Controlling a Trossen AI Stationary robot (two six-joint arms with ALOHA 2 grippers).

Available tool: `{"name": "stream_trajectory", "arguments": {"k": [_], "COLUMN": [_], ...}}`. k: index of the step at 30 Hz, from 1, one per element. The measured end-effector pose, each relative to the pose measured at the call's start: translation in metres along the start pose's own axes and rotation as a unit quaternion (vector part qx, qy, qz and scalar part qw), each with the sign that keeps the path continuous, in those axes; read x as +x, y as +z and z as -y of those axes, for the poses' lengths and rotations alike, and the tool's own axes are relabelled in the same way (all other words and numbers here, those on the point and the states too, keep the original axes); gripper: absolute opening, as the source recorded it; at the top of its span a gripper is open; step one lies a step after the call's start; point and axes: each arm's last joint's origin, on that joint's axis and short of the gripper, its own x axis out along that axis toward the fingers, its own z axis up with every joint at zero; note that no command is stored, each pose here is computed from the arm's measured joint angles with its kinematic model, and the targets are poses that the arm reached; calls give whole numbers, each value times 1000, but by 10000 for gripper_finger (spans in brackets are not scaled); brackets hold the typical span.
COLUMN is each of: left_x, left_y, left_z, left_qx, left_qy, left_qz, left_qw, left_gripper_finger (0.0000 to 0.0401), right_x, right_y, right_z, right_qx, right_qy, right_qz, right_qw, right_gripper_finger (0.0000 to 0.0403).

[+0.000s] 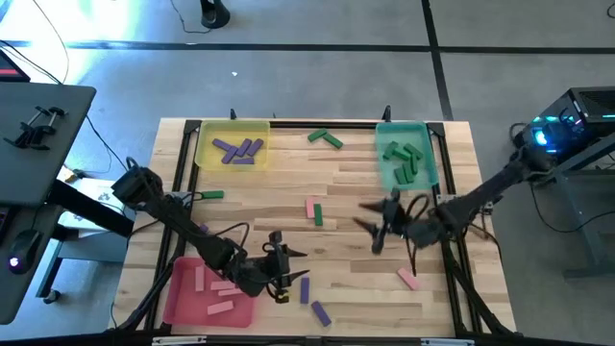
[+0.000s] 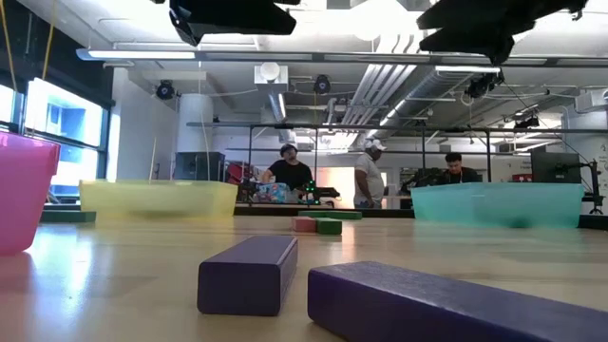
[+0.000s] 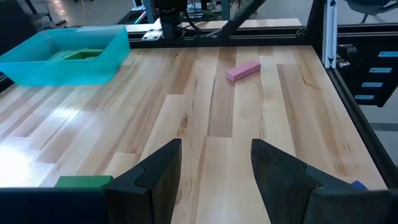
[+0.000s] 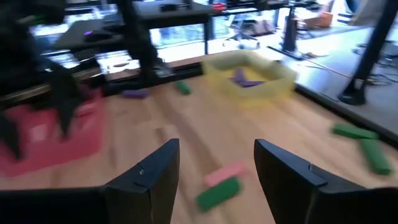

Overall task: Sort blocks
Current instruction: Put the purple wooden block into the yellow bin

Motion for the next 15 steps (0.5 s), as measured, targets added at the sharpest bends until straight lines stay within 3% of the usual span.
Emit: {"name": "stream_trajectory", "arguments": {"k": [4,8,11,15], "left_x": [5,8,9,6], "left_y": [2,2,-2,-12], "left_z": [-5,-6,-4,-2], "left_qx": [-7,10,82,237], "left_qy": [-4,-58,-126,-219], "left_qz": [-2,-20,-44,-72], "left_qw": [1000,998,988,944], "left_gripper_finger": [183,183,183,183], "right_x": [3,8,11,13], "right_y": [-21,-44,-62,-79], "right_z": [-30,-51,-61,-70], "right_qx": [-3,7,12,24], "right_qy": [36,46,42,44], "right_qz": [1,3,3,-1], "right_qw": [999,999,999,999], "right_gripper_finger": [192,192,192,192]}}
